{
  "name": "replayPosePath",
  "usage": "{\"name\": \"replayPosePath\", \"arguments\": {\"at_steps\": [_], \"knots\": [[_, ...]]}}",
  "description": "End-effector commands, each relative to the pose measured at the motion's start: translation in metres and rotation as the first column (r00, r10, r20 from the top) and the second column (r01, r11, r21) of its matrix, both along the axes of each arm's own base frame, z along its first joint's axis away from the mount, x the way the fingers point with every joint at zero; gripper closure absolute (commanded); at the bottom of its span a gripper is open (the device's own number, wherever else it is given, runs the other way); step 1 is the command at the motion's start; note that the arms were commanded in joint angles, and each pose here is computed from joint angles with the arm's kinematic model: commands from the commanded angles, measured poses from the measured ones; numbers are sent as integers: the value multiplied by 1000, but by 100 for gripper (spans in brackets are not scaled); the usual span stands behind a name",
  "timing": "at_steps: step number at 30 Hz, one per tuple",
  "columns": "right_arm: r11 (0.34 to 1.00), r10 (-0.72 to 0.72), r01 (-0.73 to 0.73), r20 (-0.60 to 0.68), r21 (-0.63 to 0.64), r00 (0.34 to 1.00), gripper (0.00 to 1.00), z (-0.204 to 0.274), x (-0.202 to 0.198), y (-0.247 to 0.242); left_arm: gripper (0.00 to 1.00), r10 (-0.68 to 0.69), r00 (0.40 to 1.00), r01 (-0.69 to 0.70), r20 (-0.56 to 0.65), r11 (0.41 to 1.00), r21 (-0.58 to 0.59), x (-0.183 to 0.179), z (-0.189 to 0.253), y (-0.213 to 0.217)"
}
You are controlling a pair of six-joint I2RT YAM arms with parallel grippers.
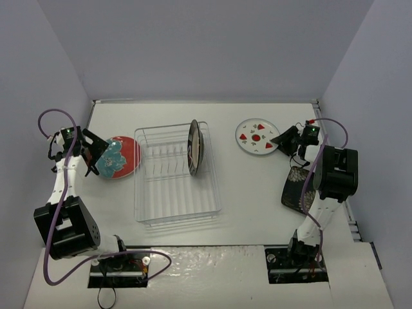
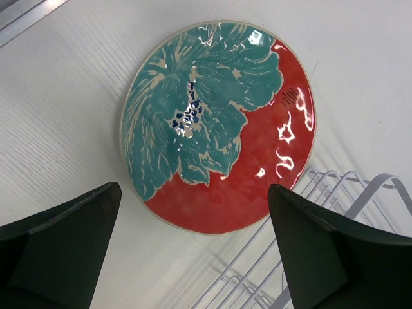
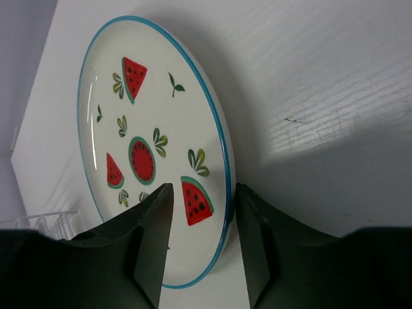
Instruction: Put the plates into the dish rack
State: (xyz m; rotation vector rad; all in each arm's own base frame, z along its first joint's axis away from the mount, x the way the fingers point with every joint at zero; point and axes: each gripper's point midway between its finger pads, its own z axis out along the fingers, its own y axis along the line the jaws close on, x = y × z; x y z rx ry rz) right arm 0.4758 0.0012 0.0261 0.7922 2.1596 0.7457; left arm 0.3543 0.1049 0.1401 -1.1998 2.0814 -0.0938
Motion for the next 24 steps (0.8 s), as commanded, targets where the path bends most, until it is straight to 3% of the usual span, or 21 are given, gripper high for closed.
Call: {"name": "replayPosePath", "arguments": {"at_steps": [1, 5, 9, 14, 20, 24], "knots": [[1000, -6, 6, -14, 17, 1000, 65, -6, 3, 1, 3, 3, 996, -6, 84, 999, 40, 6, 24, 5], [998, -65, 65, -52, -2, 997, 100, -16, 1, -7, 3, -3, 997, 0, 77, 999, 36, 7, 23, 4], [996, -90, 89, -53, -33, 994, 100, -14, 0, -14, 3, -3, 997, 0, 79, 999, 39, 7, 24, 4], [989, -86, 96, 94, -113, 992, 100, 34, 7, -21, 3, -8, 996, 5, 90, 999, 39, 6, 27, 4], [925, -135, 224, 285, -307, 949, 100, 140, 4, -34, 3, -11, 995, 7, 104, 999, 40, 5, 30, 2], [909, -136, 270, 387, -317, 912, 100, 193, -7, -34, 3, -16, 994, 12, 111, 999, 38, 4, 30, 1]]}}
